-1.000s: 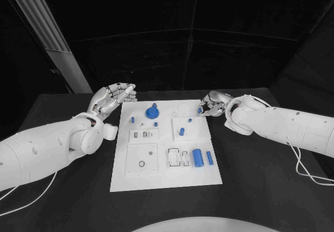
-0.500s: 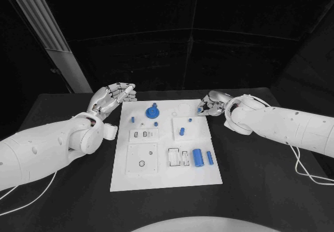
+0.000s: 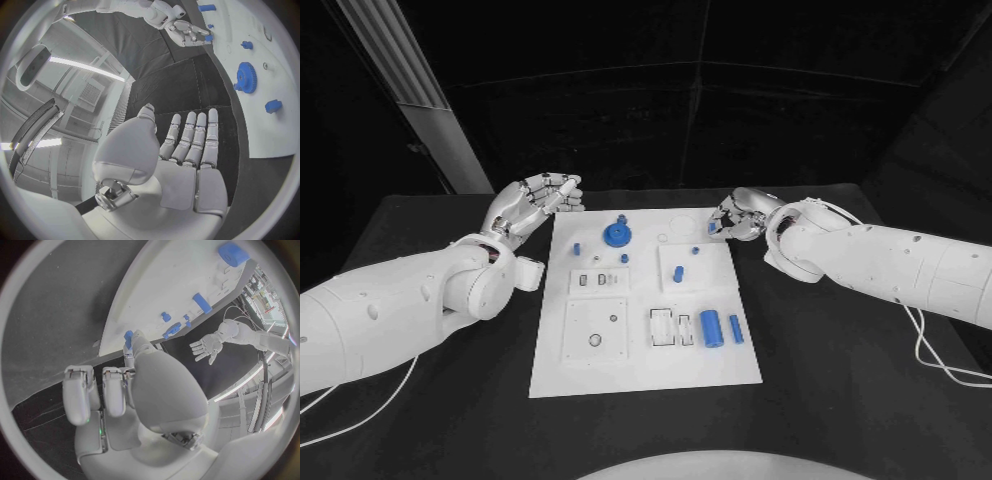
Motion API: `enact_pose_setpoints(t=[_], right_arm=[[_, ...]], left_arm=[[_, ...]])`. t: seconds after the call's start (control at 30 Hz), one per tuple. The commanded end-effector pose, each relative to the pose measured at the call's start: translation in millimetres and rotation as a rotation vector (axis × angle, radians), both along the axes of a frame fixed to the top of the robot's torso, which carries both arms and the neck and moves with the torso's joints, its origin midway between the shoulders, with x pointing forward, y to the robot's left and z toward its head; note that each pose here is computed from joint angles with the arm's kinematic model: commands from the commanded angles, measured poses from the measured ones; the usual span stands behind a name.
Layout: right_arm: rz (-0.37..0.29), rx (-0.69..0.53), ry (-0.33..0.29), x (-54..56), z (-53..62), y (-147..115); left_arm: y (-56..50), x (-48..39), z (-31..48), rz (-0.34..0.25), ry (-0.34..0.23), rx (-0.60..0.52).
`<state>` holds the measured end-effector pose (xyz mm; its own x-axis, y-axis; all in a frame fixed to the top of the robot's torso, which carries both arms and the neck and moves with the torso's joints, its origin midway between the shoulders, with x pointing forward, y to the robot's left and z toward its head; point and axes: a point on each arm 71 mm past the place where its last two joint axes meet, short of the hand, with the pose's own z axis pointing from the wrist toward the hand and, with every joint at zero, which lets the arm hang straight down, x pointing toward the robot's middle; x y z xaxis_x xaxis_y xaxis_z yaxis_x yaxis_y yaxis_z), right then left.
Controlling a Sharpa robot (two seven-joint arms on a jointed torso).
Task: Assemble the parts on the task board
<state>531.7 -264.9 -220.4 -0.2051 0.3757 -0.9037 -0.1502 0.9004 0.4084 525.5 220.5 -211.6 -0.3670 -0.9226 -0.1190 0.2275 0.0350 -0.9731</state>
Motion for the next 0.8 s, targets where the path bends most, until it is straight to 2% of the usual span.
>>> enact_pose_setpoints(t=[0.03,0.17,0.3,0.8], right_arm=[[0.015,0.035,-0.127,-2.3,11.4,2.6],[0.028,0.058,-0.157,-9.2,17.0,6.8],[0.054,0.085,-0.161,-17.5,23.7,20.4],[0.209,0.104,-0.089,-42.3,29.5,102.8]], left_arm=[[-0.8,-3.2,11.0,-0.025,-0.137,-0.055],[-1.5,-2.7,10.8,-0.025,-0.137,-0.055],[-2.3,-2.0,10.3,-0.025,-0.136,-0.054],[-5.1,-1.5,9.9,-0.028,-0.135,-0.054]])
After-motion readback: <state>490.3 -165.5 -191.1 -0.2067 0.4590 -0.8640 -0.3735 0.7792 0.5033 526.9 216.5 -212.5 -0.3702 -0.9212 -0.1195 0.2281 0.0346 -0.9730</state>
